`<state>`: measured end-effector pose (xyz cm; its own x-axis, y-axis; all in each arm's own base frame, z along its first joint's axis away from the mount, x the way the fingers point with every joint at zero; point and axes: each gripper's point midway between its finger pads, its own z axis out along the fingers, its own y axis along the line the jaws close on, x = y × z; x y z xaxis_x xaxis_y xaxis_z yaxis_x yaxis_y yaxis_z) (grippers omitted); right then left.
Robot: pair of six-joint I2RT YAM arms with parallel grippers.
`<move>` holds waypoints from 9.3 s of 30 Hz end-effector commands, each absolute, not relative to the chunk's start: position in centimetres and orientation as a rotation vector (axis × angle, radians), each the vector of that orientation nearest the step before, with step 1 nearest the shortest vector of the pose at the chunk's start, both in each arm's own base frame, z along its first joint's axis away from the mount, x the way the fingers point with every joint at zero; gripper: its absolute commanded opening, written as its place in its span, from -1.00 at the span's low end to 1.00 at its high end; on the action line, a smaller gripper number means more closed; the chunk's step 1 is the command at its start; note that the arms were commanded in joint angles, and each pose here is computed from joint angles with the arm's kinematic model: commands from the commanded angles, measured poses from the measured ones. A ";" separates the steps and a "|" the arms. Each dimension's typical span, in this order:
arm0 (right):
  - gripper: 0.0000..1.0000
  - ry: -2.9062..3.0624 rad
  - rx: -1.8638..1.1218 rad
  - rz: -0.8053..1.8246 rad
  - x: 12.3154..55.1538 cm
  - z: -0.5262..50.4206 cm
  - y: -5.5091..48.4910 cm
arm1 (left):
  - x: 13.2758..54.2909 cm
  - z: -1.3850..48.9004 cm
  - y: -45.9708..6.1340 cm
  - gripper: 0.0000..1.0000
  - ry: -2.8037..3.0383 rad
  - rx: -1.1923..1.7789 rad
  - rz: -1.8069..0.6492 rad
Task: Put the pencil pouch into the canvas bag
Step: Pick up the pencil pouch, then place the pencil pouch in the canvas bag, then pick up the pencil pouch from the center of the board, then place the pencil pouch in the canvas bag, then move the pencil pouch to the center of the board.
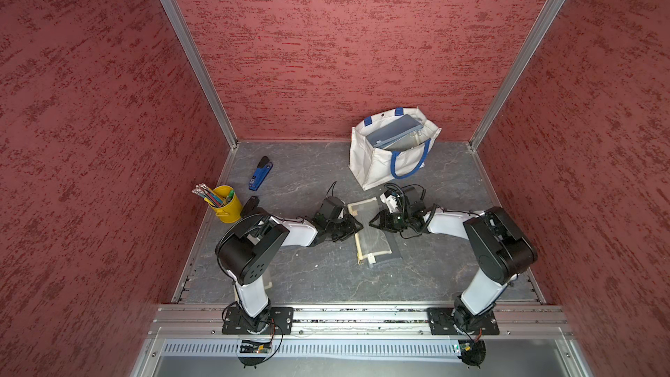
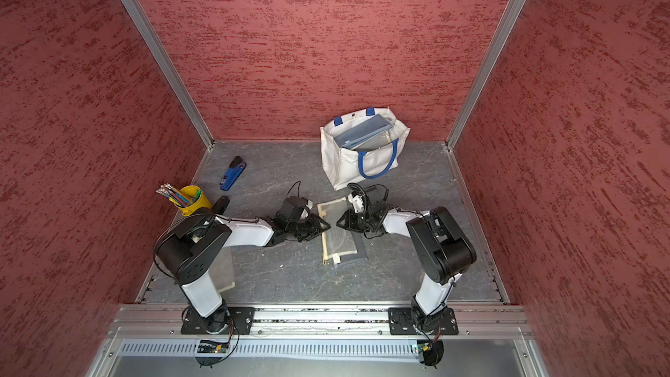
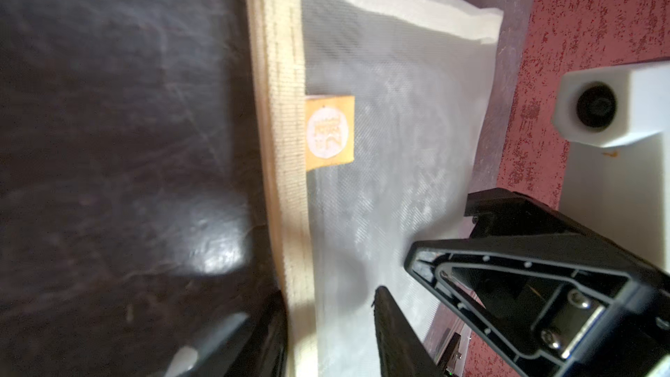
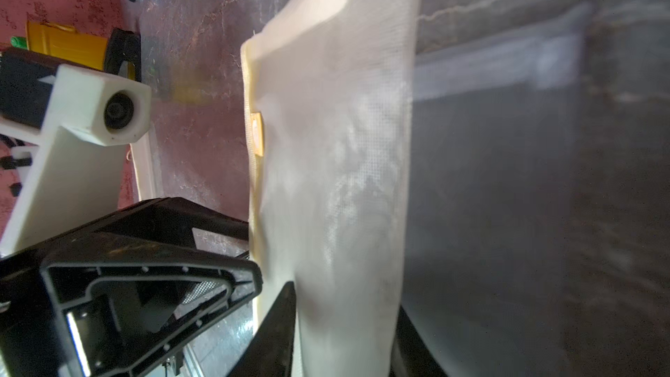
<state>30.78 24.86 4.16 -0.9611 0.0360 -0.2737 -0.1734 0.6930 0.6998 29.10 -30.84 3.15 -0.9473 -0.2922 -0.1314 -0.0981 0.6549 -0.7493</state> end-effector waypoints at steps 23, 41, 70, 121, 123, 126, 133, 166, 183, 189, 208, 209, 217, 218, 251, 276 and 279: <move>-1.00 2.126 -0.025 1.035 42.5 34.2 25.1 | 26.9 20.0 -24.4 0.99 2.355 0.025 -0.887; -1.00 1.718 0.896 0.855 58.5 35.4 11.7 | 25.3 24.0 -23.6 0.99 2.262 0.091 -0.867; -0.09 1.833 0.945 0.817 56.0 30.4 13.2 | 25.6 21.9 -21.6 0.99 2.276 0.025 -0.844; 0.32 2.571 0.099 1.314 29.2 3.4 19.4 | 29.2 2.8 -34.6 0.38 2.714 -0.172 -1.169; 0.31 2.572 0.105 1.347 28.8 3.0 19.7 | 29.3 2.5 -34.9 0.22 2.711 -0.175 -1.186; 0.31 2.548 0.104 1.375 28.6 3.4 20.0 | 29.3 2.7 -35.2 -0.13 2.701 -0.168 -1.201; 0.28 2.450 0.041 1.453 29.0 5.9 20.8 | 29.3 3.5 -35.1 -1.00 2.671 -0.160 -1.225; -1.00 1.924 0.170 1.054 43.2 38.8 17.9 | 28.2 24.2 -24.7 0.99 2.309 0.102 -0.856; -1.00 1.639 0.737 0.855 58.9 37.6 11.9 | 26.2 31.3 -23.5 0.99 2.103 0.046 -1.012; -1.00 1.702 0.751 0.852 61.7 33.5 12.2 | 25.9 31.1 -22.6 0.99 2.110 0.032 -0.993; -0.57 1.798 0.781 0.828 59.7 27.5 12.5 | 26.9 30.2 -22.8 0.99 2.140 0.017 -0.997; -0.40 1.797 0.776 0.825 59.7 27.7 12.5 | 27.0 29.9 -22.7 0.99 2.146 0.008 -0.995; 0.50 1.821 0.634 0.748 58.4 31.8 12.4 | 27.8 26.7 -19.8 0.99 2.272 -0.145 -0.864; 0.51 1.834 0.608 0.739 58.1 32.3 12.6 | 27.8 26.3 -19.3 0.99 2.287 -0.171 -0.849; 0.75 2.229 -0.529 1.096 31.1 26.3 23.2 | 18.8 4.6 -4.3 0.99 2.470 -1.299 -0.309; 0.97 2.245 -0.561 1.139 29.0 24.3 27.2 | 21.0 8.3 2.1 0.99 2.411 -1.252 -0.272; 0.97 2.252 -0.572 1.128 29.0 24.3 27.4 | 20.9 7.5 3.9 0.99 2.399 -1.302 -0.231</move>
<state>28.49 26.81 23.72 -0.7769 -0.1254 -0.6170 -0.5704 0.5552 0.6053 21.98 2.79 8.62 -0.4515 -0.8502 -0.2708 -0.7554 0.5257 -0.3910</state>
